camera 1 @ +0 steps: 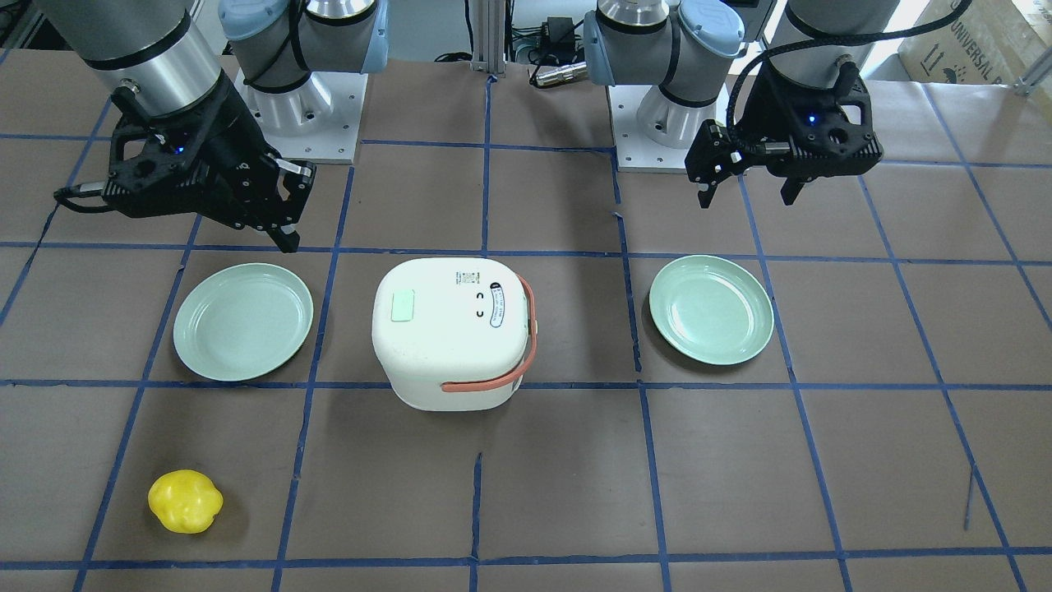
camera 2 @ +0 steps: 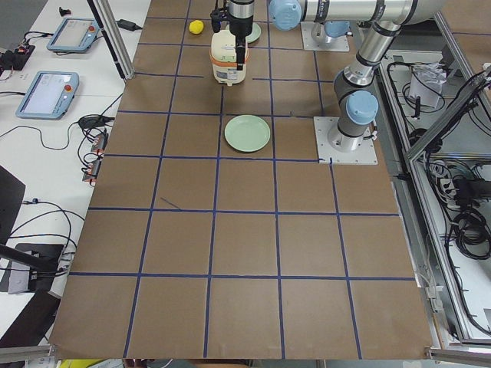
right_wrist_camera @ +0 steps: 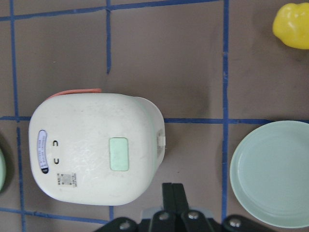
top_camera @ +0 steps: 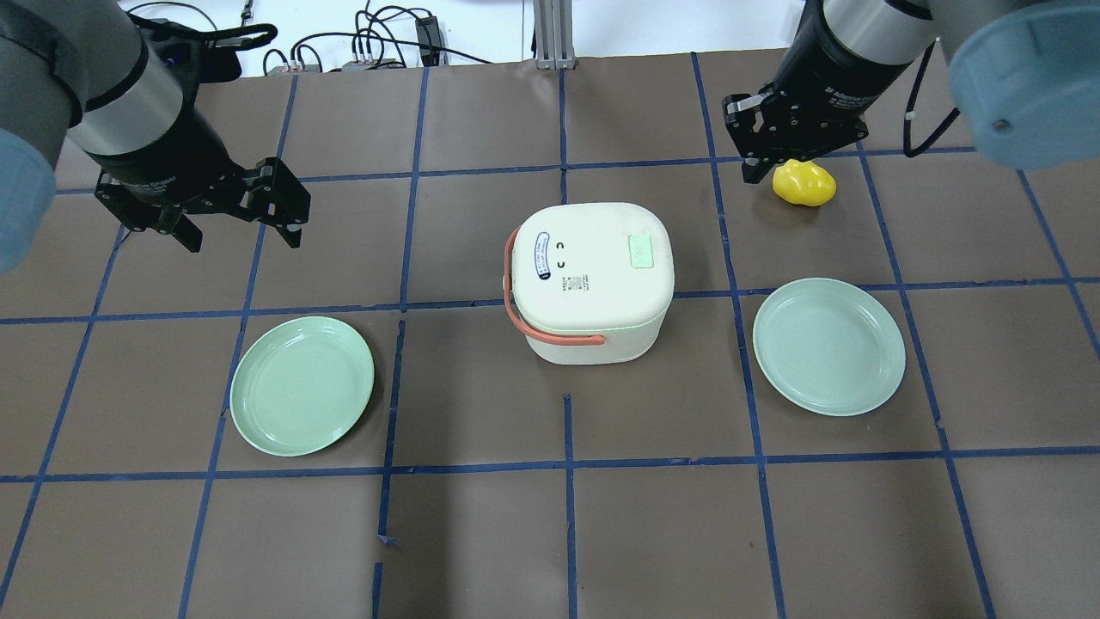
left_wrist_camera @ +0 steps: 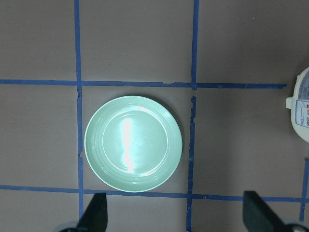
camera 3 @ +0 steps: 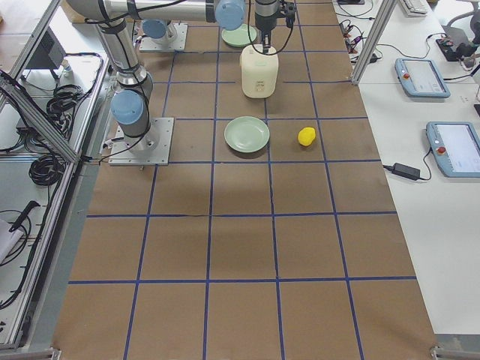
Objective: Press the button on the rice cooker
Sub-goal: 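Move the right gripper over the rice cooker's green lid button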
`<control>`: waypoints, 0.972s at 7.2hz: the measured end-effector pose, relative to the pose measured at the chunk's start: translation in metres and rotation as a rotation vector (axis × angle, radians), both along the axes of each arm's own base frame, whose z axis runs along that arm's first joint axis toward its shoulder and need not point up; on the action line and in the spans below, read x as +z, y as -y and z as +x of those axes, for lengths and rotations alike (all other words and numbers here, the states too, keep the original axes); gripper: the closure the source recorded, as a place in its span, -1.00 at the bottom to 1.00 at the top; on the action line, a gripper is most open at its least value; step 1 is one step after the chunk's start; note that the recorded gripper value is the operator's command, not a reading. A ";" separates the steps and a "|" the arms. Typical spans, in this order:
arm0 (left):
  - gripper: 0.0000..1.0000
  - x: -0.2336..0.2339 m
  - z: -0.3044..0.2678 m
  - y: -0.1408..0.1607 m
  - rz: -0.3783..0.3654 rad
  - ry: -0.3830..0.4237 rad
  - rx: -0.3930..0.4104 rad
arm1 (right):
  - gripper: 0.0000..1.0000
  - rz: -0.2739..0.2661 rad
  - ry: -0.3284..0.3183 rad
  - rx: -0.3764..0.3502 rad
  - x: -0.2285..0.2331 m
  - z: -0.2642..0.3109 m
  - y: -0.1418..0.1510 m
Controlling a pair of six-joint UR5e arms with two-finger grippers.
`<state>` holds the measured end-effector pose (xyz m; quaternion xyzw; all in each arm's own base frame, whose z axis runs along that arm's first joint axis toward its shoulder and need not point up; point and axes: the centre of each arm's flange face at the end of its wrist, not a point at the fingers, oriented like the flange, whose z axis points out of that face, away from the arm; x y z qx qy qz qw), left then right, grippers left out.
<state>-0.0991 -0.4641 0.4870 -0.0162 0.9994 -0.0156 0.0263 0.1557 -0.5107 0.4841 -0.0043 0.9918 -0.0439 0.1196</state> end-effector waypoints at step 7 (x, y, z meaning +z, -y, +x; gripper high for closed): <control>-1.00 0.000 0.000 0.000 -0.001 0.000 0.000 | 0.94 0.090 0.286 0.038 -0.079 0.040 0.018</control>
